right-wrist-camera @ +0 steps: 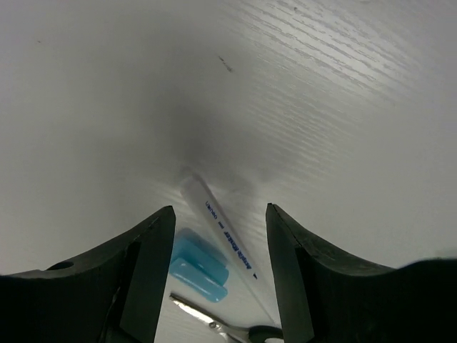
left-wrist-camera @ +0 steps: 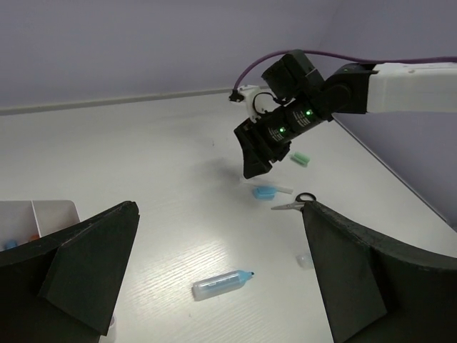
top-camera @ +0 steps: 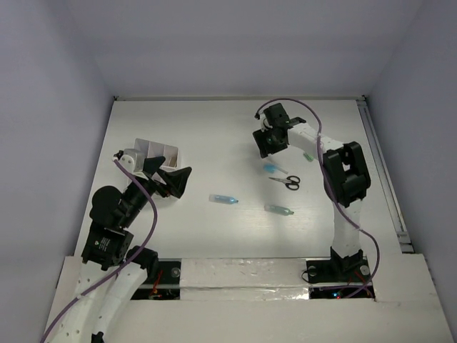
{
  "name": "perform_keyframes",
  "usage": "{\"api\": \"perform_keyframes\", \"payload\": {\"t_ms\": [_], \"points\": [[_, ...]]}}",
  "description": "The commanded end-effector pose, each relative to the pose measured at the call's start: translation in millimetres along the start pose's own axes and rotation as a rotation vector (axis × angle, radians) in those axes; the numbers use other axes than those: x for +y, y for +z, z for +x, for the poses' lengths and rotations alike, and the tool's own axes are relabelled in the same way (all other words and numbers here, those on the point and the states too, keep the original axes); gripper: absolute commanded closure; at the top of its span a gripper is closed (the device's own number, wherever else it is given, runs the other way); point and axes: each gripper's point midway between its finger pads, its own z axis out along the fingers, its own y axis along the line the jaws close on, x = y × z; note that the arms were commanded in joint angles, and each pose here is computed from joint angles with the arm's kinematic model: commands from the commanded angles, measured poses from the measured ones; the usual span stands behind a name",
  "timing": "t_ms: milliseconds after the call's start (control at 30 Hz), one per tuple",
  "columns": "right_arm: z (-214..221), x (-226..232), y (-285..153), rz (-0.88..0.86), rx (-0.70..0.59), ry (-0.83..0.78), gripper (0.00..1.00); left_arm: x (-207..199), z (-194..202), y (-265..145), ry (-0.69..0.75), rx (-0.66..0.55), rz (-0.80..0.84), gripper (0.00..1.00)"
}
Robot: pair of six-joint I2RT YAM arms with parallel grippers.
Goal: Sort the stationery into containers
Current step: Pick up the pen from the center of the board.
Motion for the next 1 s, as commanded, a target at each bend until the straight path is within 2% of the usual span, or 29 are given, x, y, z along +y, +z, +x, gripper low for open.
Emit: {"api": "perform_keyframes", "payload": {"t_ms": [0,133,300,433,533,567,700,800,867,967], "points": [[6.8,0.3,7.3,-0.01,0.065,-0.058,0.41,-6.8,-9.2,1.5,0.009,-0.03,0.032,0.01],[11.0,0.5,19.0,-0.021,0.108,-0.078,0.45,-7.2,-9.4,1.3,0.009,-0.03,0.033,0.01],[3.9,0.7,21.3,-0.033,0.099,-0.113,0.54,-7.1,-9.1,0.9,0.01,-0.029,0.033,0.01],[11.1,-1.4,28.0,-0.034,0.146,-0.142,0.66,-7.5,-10.5,0.2,0.011,-0.033,0.033,0.01],[12.1,-2.6,30.9,-0.034,0.162,-0.157,0.69,-7.4,-10.1,0.1,0.01,-0.032,0.032,0.01],[14.7,-2.3,33.8,-0.038,0.17,-0.159,0.74,-7.1,-10.2,0.0,0.011,-0.034,0.031,0.01],[18.4,-8.0,39.4,-0.038,0.185,-0.178,0.75,-7.4,-10.9,-0.1,0.012,-0.035,0.032,0.01],[21.3,-7.7,42.7,-0.049,0.205,-0.196,0.85,-7.1,-10.6,-0.6,0.012,-0.036,0.03,0.01],[18.3,-9.9,43.0,-0.038,0.198,-0.202,0.92,-9.0,-9.3,-0.4,0.01,-0.03,0.038,0.01],[-2.6,-17.1,33.0,0.008,0.141,-0.215,0.95,-9.6,-9.9,-0.3,0.009,-0.033,0.041,0.01]]}}
